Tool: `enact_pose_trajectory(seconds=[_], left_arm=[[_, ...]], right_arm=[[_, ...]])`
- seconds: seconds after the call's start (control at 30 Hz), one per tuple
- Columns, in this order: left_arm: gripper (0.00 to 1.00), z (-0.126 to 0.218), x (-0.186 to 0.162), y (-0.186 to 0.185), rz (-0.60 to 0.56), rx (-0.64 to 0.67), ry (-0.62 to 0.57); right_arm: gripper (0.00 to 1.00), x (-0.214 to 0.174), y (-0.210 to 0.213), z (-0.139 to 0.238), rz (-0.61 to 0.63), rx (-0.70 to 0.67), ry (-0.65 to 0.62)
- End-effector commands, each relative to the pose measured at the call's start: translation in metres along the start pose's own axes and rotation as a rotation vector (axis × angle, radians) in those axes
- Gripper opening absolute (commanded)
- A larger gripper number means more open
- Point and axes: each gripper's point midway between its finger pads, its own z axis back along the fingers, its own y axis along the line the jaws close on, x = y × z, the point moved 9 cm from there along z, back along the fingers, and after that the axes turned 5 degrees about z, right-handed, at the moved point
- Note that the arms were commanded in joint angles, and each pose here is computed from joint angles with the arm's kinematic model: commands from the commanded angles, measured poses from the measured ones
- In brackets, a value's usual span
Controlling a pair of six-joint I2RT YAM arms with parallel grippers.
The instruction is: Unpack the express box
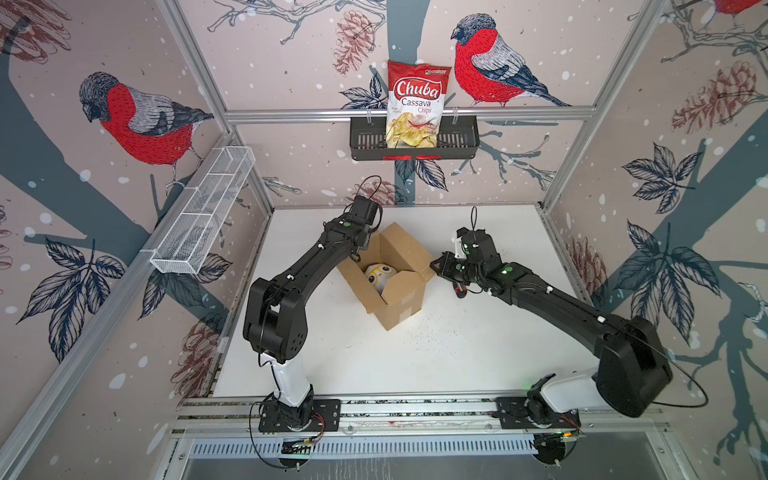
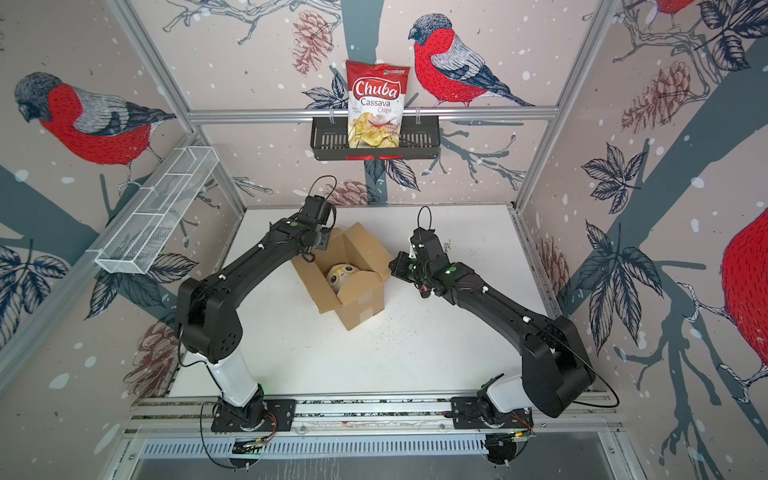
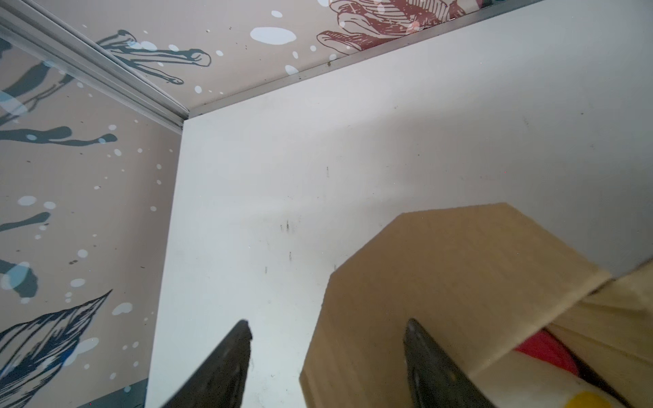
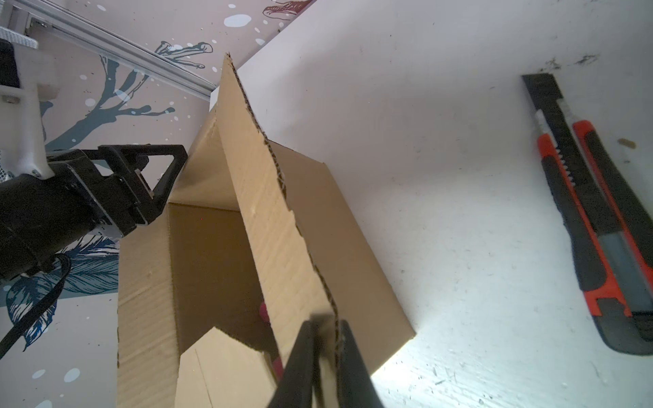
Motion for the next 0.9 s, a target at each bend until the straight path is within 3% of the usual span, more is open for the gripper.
enact_pose_trajectory(seconds=[0.0,0.67,0.87], left_arm=[[0.67,0.0,-0.005,-0.009,0.006,-0.11,0.03],[0.64,0.019,0.0,-0.012,-0.001,-0.312,0.021],[0.64,0.008,-0.005,-0.015,-0.047,-0.302,0.065]], right_arm=[[0.06,-0.002,-0.004,-0.002,0.012,-0.033,0.023],[0.07,-0.001,-0.004,-0.005,0.014,-0.036,0.031],[0.07,0.001,-0.003,-0.005,0.015,-0.035,0.03]])
